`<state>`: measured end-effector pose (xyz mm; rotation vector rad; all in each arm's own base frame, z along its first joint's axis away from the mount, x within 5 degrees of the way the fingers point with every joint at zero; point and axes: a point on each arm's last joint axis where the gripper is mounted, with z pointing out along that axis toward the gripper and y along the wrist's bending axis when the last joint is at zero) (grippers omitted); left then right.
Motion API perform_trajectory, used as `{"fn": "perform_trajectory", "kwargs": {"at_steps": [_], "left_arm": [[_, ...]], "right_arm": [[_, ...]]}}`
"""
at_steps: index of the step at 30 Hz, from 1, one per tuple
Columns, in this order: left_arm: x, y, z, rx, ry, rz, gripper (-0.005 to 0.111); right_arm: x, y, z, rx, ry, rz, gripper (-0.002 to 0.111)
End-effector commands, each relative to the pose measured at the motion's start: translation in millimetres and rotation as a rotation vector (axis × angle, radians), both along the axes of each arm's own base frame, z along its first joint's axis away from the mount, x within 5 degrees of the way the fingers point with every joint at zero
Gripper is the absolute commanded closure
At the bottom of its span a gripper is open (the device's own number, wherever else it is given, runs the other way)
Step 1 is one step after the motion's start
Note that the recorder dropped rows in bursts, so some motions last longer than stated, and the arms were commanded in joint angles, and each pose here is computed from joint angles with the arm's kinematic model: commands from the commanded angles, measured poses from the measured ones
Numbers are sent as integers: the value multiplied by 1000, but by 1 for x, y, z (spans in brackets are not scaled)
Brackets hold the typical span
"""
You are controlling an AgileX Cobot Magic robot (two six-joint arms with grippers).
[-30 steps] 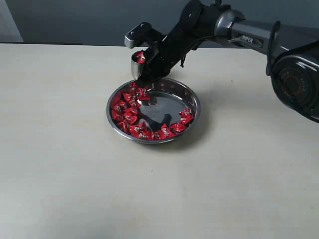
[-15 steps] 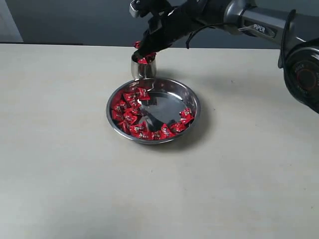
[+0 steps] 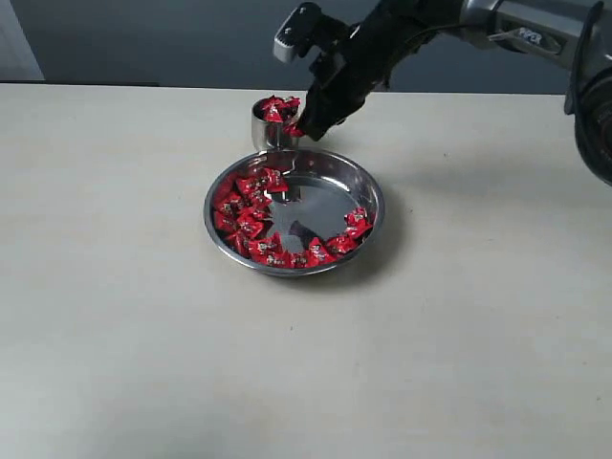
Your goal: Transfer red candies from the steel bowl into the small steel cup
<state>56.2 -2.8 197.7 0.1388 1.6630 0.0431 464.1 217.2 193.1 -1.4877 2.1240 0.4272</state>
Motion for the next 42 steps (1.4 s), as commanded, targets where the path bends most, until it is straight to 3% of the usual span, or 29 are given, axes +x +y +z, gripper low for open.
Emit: {"fn": "perform_trajectory", "kwargs": {"at_steps": [1,6,12,22,34,42], "left_arm": [[0,0,-1,-3,-3,1,105],[0,0,-1,-3,-3,1,105],[0,0,-1,-3,-3,1,105],[0,0,-1,-3,-3,1,105],[0,0,-1,-3,-5,0,105],[0,0,-1,-3,-5,0,105]], "right_arm": [[24,-41,22,81,-97,-165,109],[51,-65,40,391,-203,-360,109],[52,-59,44,685,-189,-237,109],[50,-31,-6,668,-102,-169,109],[48,-2,-25,566,-202,-152,109],[48,-3,-37,518,-202,-143,107]]}}
